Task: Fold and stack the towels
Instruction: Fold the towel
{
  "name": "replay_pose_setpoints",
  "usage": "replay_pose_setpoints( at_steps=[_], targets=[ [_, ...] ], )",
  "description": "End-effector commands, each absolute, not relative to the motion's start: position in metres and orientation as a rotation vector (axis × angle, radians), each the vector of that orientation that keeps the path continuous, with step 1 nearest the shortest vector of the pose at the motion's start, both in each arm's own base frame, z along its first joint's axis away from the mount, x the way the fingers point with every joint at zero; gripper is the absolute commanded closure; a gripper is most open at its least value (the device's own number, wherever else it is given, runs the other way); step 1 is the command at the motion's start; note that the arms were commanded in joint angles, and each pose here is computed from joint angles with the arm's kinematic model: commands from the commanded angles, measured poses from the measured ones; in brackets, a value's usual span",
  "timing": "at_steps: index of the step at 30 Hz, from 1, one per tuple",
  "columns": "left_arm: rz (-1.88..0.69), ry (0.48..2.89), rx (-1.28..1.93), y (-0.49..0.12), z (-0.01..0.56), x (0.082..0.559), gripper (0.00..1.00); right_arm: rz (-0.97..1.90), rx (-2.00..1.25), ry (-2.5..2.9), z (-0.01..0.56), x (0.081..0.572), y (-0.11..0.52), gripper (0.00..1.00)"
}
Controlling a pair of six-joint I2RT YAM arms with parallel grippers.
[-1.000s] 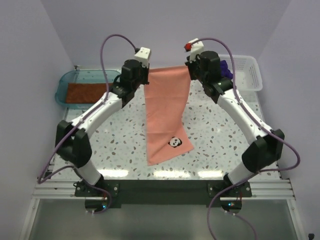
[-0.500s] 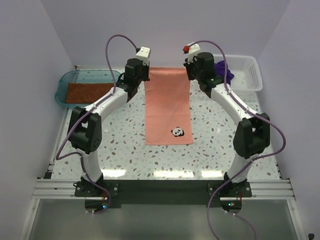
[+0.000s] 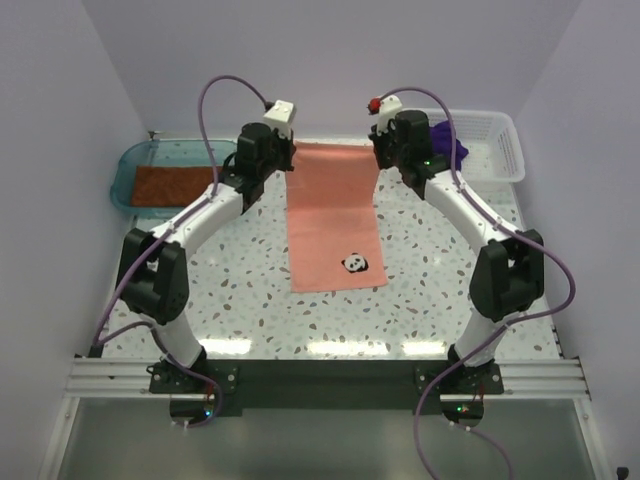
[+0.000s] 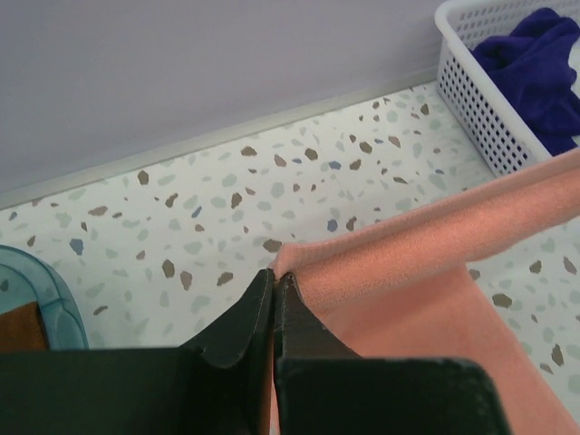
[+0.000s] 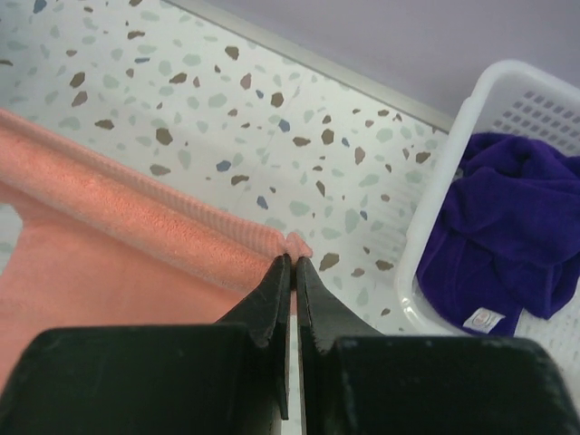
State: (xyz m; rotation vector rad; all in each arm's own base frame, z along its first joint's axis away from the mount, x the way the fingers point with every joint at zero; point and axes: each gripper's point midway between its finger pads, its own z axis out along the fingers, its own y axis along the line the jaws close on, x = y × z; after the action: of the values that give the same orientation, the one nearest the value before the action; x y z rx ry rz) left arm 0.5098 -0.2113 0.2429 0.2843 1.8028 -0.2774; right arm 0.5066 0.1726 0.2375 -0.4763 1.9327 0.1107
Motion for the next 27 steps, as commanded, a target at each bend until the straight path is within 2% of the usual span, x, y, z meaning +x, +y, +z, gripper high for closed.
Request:
replay_pose_setpoints(
  at_steps=[1,9,18,27],
  targets=[
    [-0.308,1.875,0.266,-0.196,0.238,0.487,1.0,0.043,-0.376,2.022,0.243,0.483,0.138,1.0],
    [-0.427,2.055,0.243,-0.194,0.194,0.432,1.0,0.158,-0.284,2.154,0.223,0.436,0.138,1.0],
    [-0.543,2.25,0.238,-0.197,0.147,0.373,1.0,0.243,-0.27,2.342,0.167,0.379,0.135,1.0],
    [-0.504,2.331,0.239,-0.188,0.128,0.354,1.0,0.24,-0.264,2.39,0.148,0.365,0.132,1.0]
  ],
)
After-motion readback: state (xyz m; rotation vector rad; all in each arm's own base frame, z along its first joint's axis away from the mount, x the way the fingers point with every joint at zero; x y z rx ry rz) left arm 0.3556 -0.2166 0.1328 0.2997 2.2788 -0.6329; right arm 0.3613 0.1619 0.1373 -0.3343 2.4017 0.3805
